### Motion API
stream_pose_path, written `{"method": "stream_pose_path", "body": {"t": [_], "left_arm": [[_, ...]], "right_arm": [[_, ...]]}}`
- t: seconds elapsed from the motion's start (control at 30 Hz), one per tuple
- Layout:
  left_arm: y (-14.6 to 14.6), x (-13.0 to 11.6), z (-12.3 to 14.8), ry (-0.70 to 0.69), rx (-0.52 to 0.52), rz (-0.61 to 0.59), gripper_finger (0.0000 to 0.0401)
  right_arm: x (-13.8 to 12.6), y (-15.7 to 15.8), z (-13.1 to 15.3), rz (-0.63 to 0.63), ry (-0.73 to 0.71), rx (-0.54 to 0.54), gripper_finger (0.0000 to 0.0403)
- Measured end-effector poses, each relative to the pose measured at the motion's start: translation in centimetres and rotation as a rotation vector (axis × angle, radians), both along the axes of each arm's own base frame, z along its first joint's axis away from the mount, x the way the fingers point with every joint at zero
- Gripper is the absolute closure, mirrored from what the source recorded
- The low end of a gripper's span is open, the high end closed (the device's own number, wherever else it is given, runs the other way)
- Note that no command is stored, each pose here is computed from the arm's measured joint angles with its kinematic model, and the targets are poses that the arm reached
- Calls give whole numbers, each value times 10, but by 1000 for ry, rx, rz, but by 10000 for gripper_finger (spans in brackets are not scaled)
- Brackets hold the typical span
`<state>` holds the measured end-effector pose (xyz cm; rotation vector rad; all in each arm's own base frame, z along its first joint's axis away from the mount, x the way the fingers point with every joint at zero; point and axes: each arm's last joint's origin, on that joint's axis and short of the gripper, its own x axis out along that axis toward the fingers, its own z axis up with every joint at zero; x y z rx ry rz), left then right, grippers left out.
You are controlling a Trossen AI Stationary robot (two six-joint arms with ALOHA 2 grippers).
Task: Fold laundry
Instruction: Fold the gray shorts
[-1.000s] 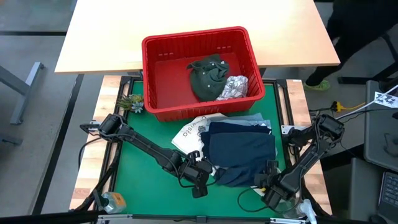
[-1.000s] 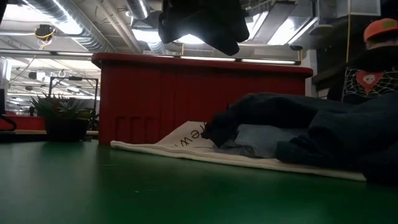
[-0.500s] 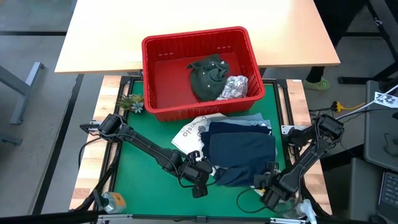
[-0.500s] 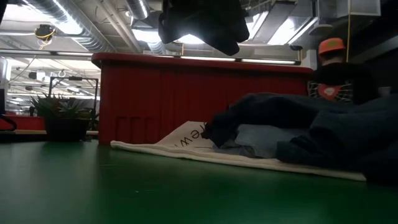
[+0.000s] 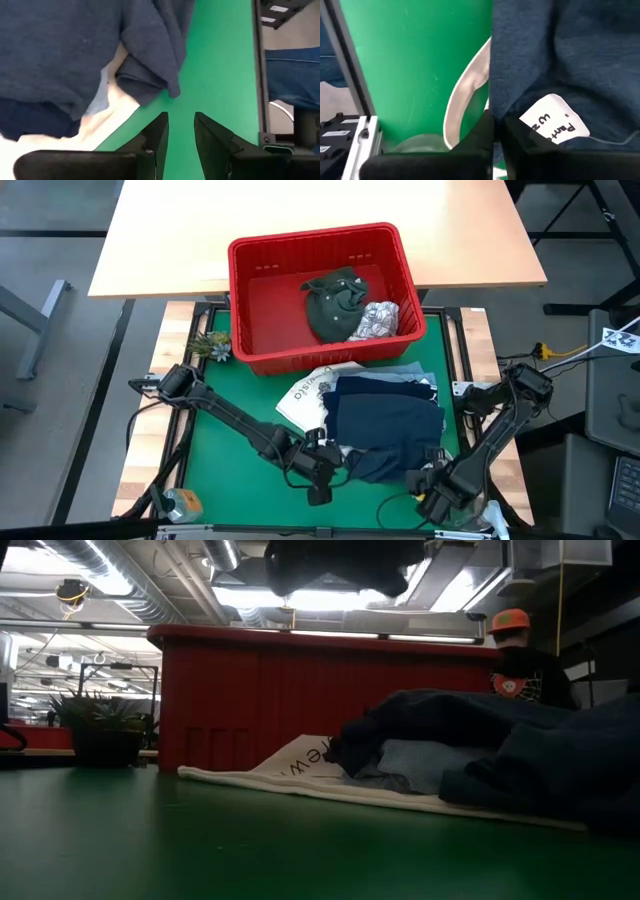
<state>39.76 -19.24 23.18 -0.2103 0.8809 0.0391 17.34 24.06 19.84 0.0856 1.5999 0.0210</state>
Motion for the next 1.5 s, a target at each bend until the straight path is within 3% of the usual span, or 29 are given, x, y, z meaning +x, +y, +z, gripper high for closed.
{"method": "stream_pose_path", "body": {"t": [0.33,0.5,0.77,1.37,1.5], "left_arm": [[-9,11,-27,12,6,-41,236],[-9,16,-48,19,130,-44,212],[2,26,-66,27,189,-10,210],[8,40,-99,36,130,52,210],[7,41,-98,38,82,32,234]], "right_arm": [[1,0,10,5,-20,-35,396],[0,0,10,5,-15,-41,387],[0,0,10,5,-15,-42,391],[0,0,10,5,-16,-42,392],[0,0,10,5,-15,-42,391]]}}
